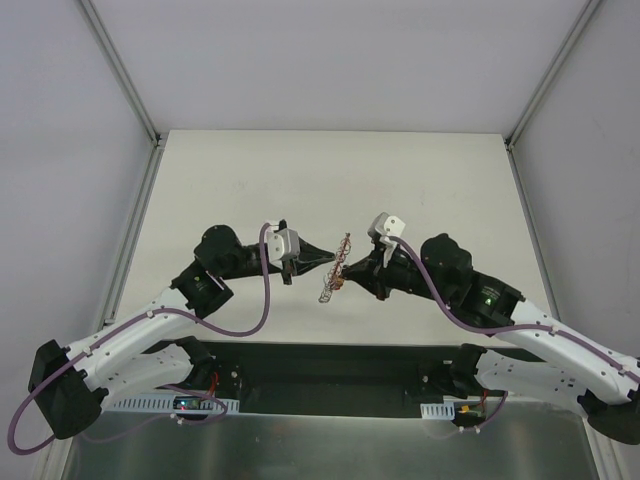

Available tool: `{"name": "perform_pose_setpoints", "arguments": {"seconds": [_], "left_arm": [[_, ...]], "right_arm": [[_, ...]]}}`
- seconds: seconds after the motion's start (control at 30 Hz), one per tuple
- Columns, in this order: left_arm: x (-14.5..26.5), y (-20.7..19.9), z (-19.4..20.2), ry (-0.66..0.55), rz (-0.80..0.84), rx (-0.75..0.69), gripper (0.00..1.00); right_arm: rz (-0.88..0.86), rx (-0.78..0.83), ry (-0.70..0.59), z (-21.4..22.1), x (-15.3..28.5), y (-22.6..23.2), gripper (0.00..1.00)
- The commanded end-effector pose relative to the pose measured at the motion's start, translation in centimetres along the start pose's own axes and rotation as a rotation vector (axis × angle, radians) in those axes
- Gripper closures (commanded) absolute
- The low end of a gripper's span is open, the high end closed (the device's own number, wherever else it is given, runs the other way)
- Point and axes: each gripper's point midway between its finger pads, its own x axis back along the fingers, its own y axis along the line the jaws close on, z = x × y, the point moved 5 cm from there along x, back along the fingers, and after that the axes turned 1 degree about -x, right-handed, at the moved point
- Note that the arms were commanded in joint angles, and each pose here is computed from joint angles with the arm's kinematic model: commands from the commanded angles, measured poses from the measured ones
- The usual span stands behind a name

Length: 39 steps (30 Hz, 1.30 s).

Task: Remove the keys from the keyring
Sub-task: Adjust the key on the keyring.

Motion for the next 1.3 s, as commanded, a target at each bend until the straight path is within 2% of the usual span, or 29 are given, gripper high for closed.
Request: {"name": "perform_pose_setpoints", "arguments": {"seconds": [0.0,0.33,0.93,1.13,1.27], "left_arm": [[0.3,1.6,-3.4,-0.147,-0.112,-0.026,1.0],[0.1,1.0,-5.0,-0.247,-0.084,0.05,1.0],[-0.4,-0.5,-4.7,-0.288,0.042,0.121,1.0],[-0.6,-0.5,-5.2,-0.36,0.042,0.185,1.0],[-1.1,-0.2,-4.6,-0.361,0.03,0.248,1.0]], "right_arm": [[-0.055,-0.031,-0.029,-0.2,0.1,0.8,0.99],[-0.065,-0.05,-0.024,0.2,-0.5,0.9,0.99],[-0.022,-0.053,-0.065,-1.2,-1.3,0.1,0.99],[-0.036,-0.068,-0.071,-1.2,-1.7,0.1,0.99],[-0.048,-0.078,-0.078,-1.2,-1.8,0.3,0.99]]}}
